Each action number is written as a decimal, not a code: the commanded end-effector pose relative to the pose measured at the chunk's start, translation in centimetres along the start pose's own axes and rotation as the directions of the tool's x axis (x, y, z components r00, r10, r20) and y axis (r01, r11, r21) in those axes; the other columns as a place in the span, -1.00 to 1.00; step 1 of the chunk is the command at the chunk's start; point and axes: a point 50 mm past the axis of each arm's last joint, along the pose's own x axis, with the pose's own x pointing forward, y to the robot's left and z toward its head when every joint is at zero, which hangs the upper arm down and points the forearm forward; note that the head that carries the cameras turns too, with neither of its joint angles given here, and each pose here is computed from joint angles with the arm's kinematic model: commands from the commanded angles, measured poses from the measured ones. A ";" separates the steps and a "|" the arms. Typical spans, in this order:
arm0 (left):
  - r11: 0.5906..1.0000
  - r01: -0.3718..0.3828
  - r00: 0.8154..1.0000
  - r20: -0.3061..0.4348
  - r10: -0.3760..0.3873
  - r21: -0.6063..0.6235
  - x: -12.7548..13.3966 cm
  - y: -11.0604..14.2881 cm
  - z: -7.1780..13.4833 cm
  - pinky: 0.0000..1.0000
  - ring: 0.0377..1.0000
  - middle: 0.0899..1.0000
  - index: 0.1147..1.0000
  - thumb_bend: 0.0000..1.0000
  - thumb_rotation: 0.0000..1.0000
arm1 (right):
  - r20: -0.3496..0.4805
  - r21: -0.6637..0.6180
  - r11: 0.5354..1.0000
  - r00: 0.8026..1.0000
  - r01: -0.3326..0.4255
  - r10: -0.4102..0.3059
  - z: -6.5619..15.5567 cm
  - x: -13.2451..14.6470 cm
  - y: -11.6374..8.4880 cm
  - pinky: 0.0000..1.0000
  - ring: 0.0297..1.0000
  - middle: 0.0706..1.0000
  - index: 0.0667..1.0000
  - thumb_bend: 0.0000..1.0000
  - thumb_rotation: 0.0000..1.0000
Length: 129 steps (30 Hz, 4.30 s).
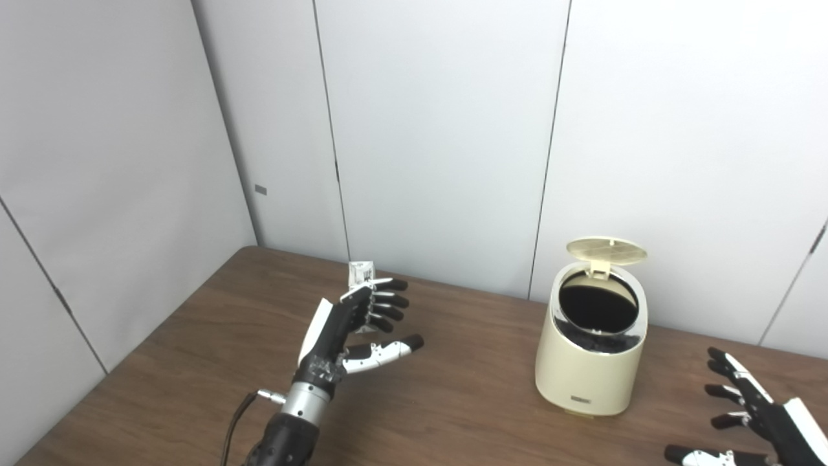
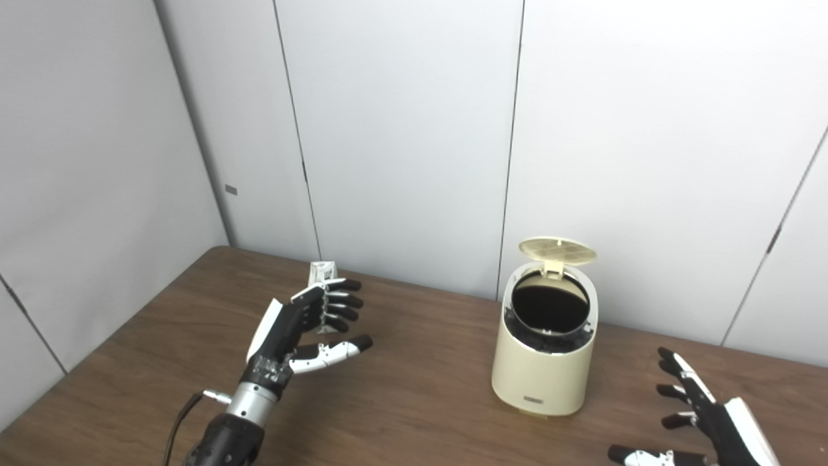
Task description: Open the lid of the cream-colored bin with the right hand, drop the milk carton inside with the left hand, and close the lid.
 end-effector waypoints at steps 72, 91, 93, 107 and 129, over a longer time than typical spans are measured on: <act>0.997 0.065 0.993 -0.098 -0.061 0.038 11.6 8.1 -5.8 0.78 0.85 0.87 0.89 0.29 -1.00 | 0.082 -0.036 0.998 0.995 0.052 -0.049 1.4 -1.6 -3.5 0.01 0.45 0.73 0.77 0.71 -0.43; 0.990 0.107 0.986 -0.136 -0.094 0.090 12.7 8.8 -6.0 0.71 0.78 0.77 0.77 0.33 -1.00 | 0.067 -0.054 0.997 0.997 0.051 -0.047 1.8 -2.7 -3.4 -0.01 0.44 0.75 0.78 0.64 -0.56; 0.990 0.112 0.985 -0.137 -0.100 0.086 12.8 8.7 -6.0 0.70 0.76 0.76 0.75 0.31 -1.00 | 0.065 -0.054 0.997 0.997 0.052 -0.048 1.7 -2.7 -3.4 0.00 0.43 0.75 0.78 0.64 -0.56; 0.990 0.100 0.986 -0.145 -0.085 0.101 13.2 8.9 -5.8 0.54 0.62 0.62 0.61 0.25 -1.00 | 0.054 -0.045 0.998 0.998 0.047 -0.045 1.8 -2.8 -3.4 0.08 0.46 0.76 0.78 0.61 -0.69; 0.993 -0.018 0.977 -0.211 0.043 0.119 12.2 8.3 -5.7 -0.14 -0.03 -0.16 -0.12 0.04 -1.00 | 0.051 -0.058 0.998 0.998 0.030 -0.027 2.1 -3.0 -3.6 0.13 0.48 0.78 0.77 0.57 -0.63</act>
